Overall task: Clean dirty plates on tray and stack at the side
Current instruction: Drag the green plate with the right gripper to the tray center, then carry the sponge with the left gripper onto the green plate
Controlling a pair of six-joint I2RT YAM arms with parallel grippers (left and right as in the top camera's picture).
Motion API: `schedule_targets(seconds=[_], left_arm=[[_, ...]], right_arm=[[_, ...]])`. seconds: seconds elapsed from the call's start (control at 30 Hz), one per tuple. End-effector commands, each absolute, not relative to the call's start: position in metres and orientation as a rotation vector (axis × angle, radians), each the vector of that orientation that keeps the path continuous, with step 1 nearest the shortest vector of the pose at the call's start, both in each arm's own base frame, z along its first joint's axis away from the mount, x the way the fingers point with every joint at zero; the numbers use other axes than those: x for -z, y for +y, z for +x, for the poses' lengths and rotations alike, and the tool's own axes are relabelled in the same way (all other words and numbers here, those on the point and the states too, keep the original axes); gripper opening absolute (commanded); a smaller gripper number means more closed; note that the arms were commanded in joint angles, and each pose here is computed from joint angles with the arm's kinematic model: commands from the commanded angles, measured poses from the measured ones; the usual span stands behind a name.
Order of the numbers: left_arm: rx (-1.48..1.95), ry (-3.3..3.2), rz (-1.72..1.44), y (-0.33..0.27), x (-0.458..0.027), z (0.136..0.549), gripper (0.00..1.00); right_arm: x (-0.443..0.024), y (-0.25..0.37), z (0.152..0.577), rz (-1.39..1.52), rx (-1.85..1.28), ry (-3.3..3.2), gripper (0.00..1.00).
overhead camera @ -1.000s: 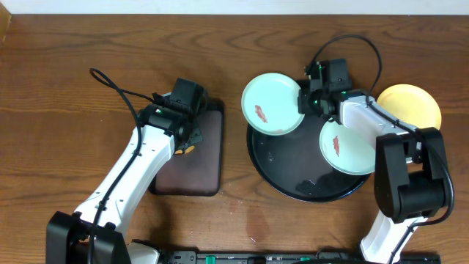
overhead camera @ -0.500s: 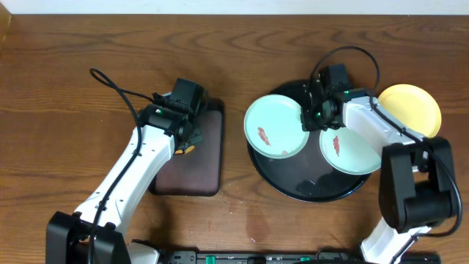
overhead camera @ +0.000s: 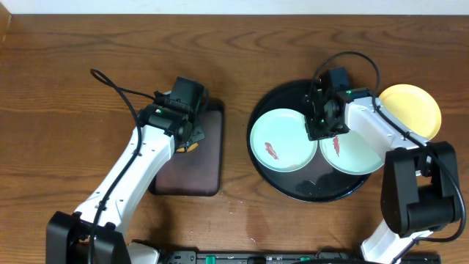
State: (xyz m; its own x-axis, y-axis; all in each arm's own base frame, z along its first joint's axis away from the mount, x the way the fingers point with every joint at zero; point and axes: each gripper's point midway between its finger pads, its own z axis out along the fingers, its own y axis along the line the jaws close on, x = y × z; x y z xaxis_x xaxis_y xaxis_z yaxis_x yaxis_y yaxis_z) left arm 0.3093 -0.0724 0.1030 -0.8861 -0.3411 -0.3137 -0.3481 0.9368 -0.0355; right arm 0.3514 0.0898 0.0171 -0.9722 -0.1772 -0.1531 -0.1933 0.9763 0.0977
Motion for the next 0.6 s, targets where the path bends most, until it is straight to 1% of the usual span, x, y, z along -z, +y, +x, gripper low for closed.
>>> schedule_targets(seconds=[0.0,0.2,0.37,0.5,0.57], left_arm=[[0.047,2.810,-0.463,-0.083,-0.099,0.307,0.08],[0.150,2.817,-0.366,-0.098,-0.101,0.312,0.07],[0.195,2.826,-0.361,-0.103,-0.101,0.311,0.07],[0.510,2.874,-0.305,-0.142,-0.107,0.302,0.07],[0.664,2.860,-0.250,-0.164,-0.115,0.301,0.08]], right_arm=[[-0.022,0.064,0.359,-0.267,0.015,2.954,0.01],[-0.023,0.062,0.363,-0.263,0.033,2.935,0.01],[-0.023,0.062,0.364,-0.262,0.032,2.932,0.01],[-0.023,0.061,0.365,-0.259,0.045,2.927,0.01],[-0.024,0.055,0.367,-0.209,0.088,2.922,0.01]])
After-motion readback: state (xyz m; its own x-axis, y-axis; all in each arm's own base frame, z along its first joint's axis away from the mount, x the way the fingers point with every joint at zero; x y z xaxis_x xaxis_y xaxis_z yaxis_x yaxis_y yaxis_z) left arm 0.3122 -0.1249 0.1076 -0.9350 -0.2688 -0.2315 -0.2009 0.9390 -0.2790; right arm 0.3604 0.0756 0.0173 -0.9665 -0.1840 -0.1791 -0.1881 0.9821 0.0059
